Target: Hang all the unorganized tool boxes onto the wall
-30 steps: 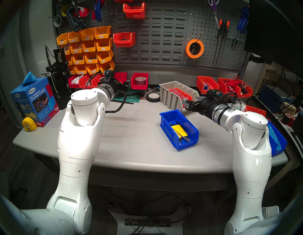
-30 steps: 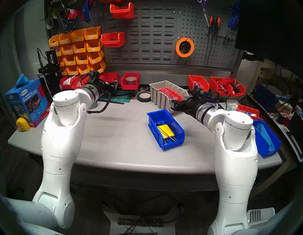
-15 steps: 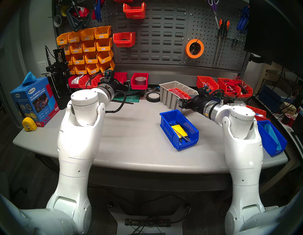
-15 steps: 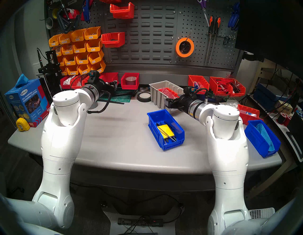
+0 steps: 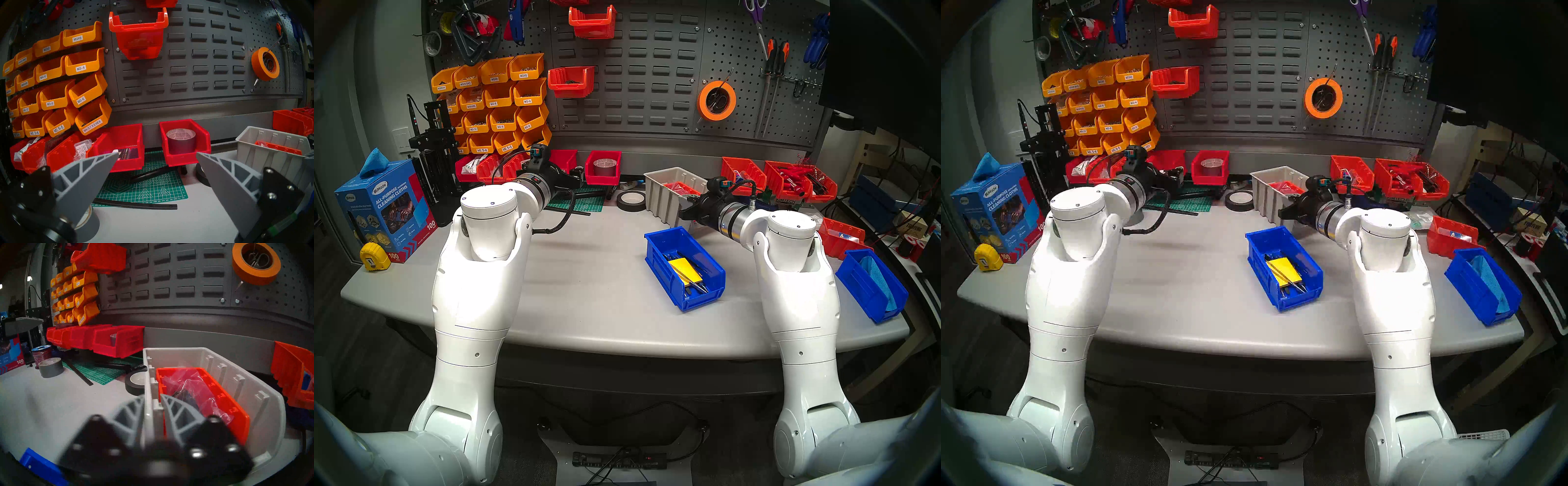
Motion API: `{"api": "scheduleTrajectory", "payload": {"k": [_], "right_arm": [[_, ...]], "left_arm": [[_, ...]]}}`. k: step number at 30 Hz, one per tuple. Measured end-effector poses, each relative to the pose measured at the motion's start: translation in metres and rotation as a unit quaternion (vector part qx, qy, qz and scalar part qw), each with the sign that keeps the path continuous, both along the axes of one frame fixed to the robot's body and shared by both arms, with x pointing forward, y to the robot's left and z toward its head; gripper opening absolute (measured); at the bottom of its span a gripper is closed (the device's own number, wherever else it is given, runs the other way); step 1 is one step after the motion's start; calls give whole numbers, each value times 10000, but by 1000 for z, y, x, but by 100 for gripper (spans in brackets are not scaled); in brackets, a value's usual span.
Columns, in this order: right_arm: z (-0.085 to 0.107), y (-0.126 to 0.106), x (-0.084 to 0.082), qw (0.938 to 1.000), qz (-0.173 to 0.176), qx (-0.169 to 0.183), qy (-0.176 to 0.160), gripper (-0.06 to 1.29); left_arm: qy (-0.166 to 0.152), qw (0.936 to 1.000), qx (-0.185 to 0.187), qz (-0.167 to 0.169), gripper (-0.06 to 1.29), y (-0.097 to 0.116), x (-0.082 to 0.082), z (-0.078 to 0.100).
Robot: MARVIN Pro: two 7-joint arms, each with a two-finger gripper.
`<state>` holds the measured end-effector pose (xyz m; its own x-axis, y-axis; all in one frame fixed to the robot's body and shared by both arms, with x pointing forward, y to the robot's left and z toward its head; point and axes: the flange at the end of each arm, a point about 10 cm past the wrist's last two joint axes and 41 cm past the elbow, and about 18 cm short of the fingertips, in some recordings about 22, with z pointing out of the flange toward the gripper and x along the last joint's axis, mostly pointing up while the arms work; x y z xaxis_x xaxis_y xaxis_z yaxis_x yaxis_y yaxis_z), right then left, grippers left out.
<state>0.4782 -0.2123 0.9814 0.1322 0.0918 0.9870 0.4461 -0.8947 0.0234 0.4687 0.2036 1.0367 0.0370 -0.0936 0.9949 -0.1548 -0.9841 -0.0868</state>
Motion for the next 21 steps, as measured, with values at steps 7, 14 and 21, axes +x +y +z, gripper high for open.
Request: {"api": "scheduleTrajectory", "payload": {"k": [7,14,21], "right_arm": [[2,-1,3,9999,-92,36,-29,-2],[9,-10,-5,9996,-237,118,-37,-3],[9,-19,-22,9993,-331,168,35,-3]], "left_arm": [[1,10000,1,0,123,0,0,0],[1,10000,2,0,123,0,0,0],[1,10000,1,0,123,0,0,0]]}}
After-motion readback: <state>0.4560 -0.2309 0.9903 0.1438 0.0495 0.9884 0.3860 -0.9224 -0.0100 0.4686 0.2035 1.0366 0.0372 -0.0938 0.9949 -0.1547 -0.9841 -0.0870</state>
